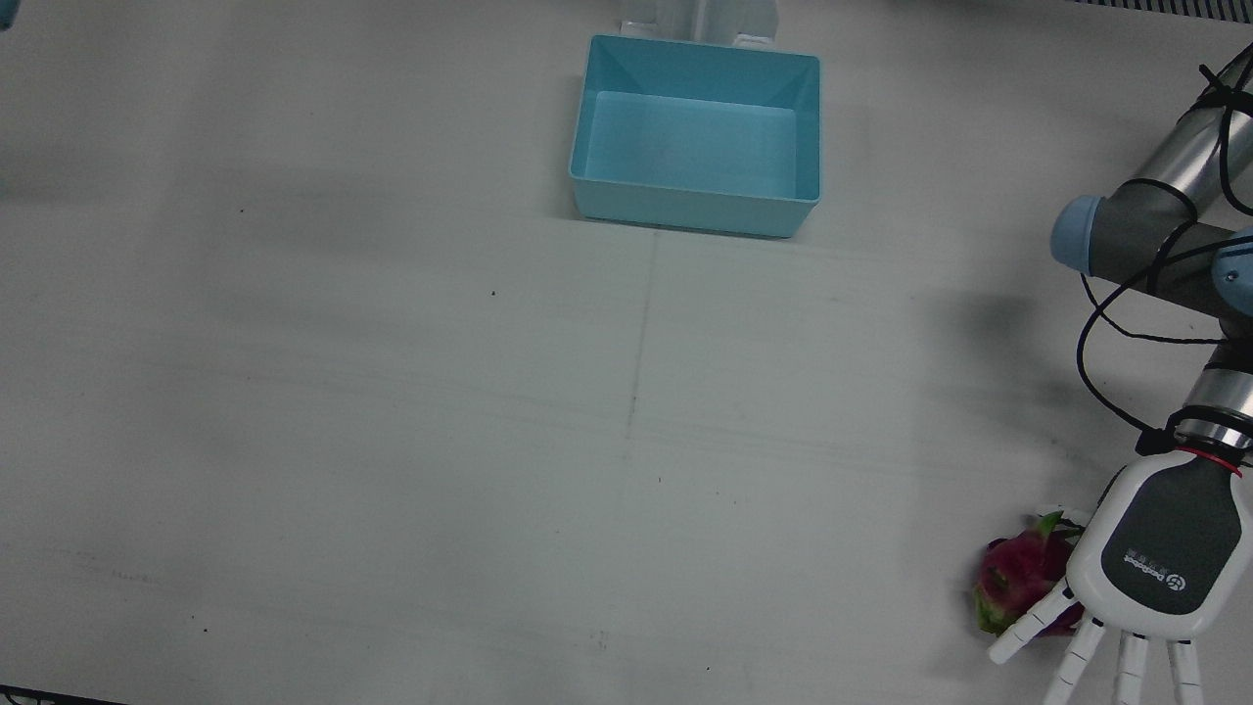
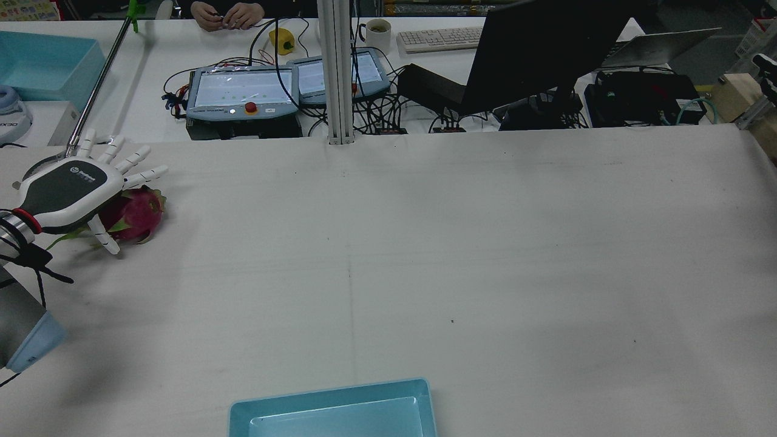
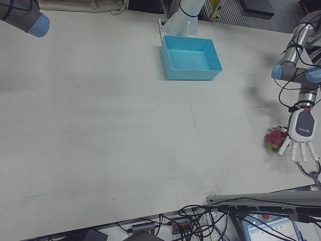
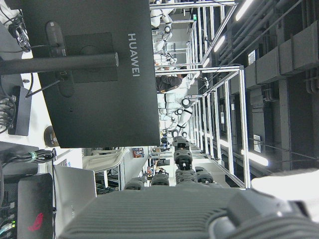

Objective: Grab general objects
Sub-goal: 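Close the left hand's fingers around the dragon fruit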

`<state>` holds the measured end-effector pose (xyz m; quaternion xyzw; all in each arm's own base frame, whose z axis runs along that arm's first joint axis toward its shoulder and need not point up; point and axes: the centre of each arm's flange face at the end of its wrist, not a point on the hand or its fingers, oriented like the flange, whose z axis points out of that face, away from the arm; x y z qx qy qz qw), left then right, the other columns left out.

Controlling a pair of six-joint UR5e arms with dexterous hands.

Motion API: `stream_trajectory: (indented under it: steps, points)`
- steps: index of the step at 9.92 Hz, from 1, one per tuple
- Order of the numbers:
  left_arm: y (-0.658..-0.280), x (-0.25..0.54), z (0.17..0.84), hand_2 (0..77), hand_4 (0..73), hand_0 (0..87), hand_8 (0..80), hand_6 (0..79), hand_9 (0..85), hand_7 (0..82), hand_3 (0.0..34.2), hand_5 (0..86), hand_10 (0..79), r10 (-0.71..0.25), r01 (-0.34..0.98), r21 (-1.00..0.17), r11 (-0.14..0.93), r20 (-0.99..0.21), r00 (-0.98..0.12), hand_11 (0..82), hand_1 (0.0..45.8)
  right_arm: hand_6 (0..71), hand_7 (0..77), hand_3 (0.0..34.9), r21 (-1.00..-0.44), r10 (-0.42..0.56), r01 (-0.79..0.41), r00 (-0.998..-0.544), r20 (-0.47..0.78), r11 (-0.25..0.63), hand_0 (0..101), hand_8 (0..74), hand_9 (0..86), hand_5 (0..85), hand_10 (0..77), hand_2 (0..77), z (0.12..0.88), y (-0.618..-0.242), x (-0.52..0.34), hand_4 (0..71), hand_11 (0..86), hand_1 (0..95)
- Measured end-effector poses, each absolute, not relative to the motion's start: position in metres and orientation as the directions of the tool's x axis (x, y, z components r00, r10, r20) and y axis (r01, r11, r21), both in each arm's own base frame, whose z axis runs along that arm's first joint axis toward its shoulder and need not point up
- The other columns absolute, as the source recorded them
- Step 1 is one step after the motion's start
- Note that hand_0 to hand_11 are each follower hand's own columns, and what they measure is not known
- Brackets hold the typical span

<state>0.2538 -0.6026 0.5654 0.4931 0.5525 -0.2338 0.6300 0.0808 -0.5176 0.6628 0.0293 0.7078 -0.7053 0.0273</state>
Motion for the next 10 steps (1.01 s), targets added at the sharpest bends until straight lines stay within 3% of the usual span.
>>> stream_trajectory:
  steps: [1,2,3,4,5,7,8,9,10]
  points:
    - [-0.603,0.254,0.568,10.9,5.5,40.7,1.1,1.1,1.1,6.0,27.5,2.2,0.5,0.254,0.840,0.364,0.403,-0.926,0.280,1.1,0.0,0.0,0.0,0.0,-0.997,0.003,0.080,-0.997,-0.080,0.004,0,0.0,1.1,0.0,0.0,1.6,0.663,-0.518,0.081,0.0,0.5,6.0]
    - [-0.603,0.255,0.570,9.8,18.0,38.7,8.2,3.8,0.5,17.4,24.6,1.6,0.5,0.256,0.840,0.365,0.401,-0.925,0.280,1.1,0.0,0.0,0.0,0.0,-0.997,0.003,0.080,-0.997,-0.080,0.003,0,0.0,1.1,0.0,0.0,1.6,0.663,-0.518,0.081,0.0,0.5,6.0]
    - [-0.604,0.256,0.571,8.7,27.8,36.9,21.3,17.5,1.1,27.8,20.0,0.5,0.5,0.259,0.840,0.365,0.400,-0.925,0.279,1.1,0.0,0.0,0.0,0.0,-0.997,0.003,0.080,-0.997,-0.080,0.003,0,0.0,1.1,0.0,0.0,1.6,0.663,-0.518,0.081,0.0,0.5,6.0]
    - [-0.604,0.256,0.573,8.7,37.1,36.9,31.6,27.8,10.9,38.2,16.1,1.1,0.5,0.260,0.842,0.365,0.397,-0.925,0.278,1.1,0.0,0.0,0.0,0.0,-0.997,0.003,0.080,-0.997,-0.080,0.003,0,0.0,1.1,0.0,0.0,1.6,0.663,-0.518,0.081,0.0,0.5,6.0]
    - [-0.605,0.256,0.575,13.1,43.1,40.9,37.1,38.2,25.1,49.1,11.6,6.5,0.5,0.260,0.844,0.364,0.393,-0.925,0.278,1.1,0.0,0.0,0.0,0.0,-0.997,0.003,0.080,-0.997,-0.080,0.004,0,0.0,1.1,0.0,0.0,1.6,0.663,-0.518,0.081,0.0,1.1,6.0]
    - [-0.605,0.256,0.578,16.4,48.5,44.0,49.1,52.4,46.4,62.2,4.4,13.6,0.5,0.262,0.847,0.363,0.388,-0.925,0.276,1.1,0.0,0.0,0.0,0.0,-0.997,0.003,0.080,-0.997,-0.080,0.003,0,0.0,1.1,0.0,0.0,1.6,0.663,-0.518,0.081,0.0,0.5,6.0]
    - [-0.606,0.256,0.580,18.5,49.1,44.5,49.1,63.8,46.4,75.3,0.7,14.2,0.5,0.266,0.849,0.362,0.386,-0.924,0.274,1.1,0.0,0.0,0.0,0.0,-0.997,0.003,0.080,-0.997,-0.080,0.003,0,0.0,1.1,0.0,0.0,1.6,0.663,-0.518,0.081,0.0,0.5,6.0]
    - [-0.607,0.257,0.584,20.7,49.1,44.4,57.3,69.8,69.3,76.9,0.4,15.3,24.5,0.268,0.850,0.361,0.385,-0.925,0.271,1.1,0.0,0.0,0.0,0.0,-0.997,0.003,0.080,-0.997,-0.080,0.004,0,0.0,1.1,0.0,0.0,1.6,0.663,-0.518,0.081,0.0,0.5,6.0]
    - [-0.607,0.256,0.587,20.7,49.1,44.4,57.3,69.8,69.3,76.9,0.4,15.3,24.5,0.269,0.851,0.358,0.384,-0.925,0.268,1.1,0.0,0.0,0.0,0.0,-0.997,0.003,0.080,-0.997,-0.080,0.004,0,0.0,1.1,0.0,0.0,1.6,0.662,-0.518,0.081,0.0,0.5,6.0]
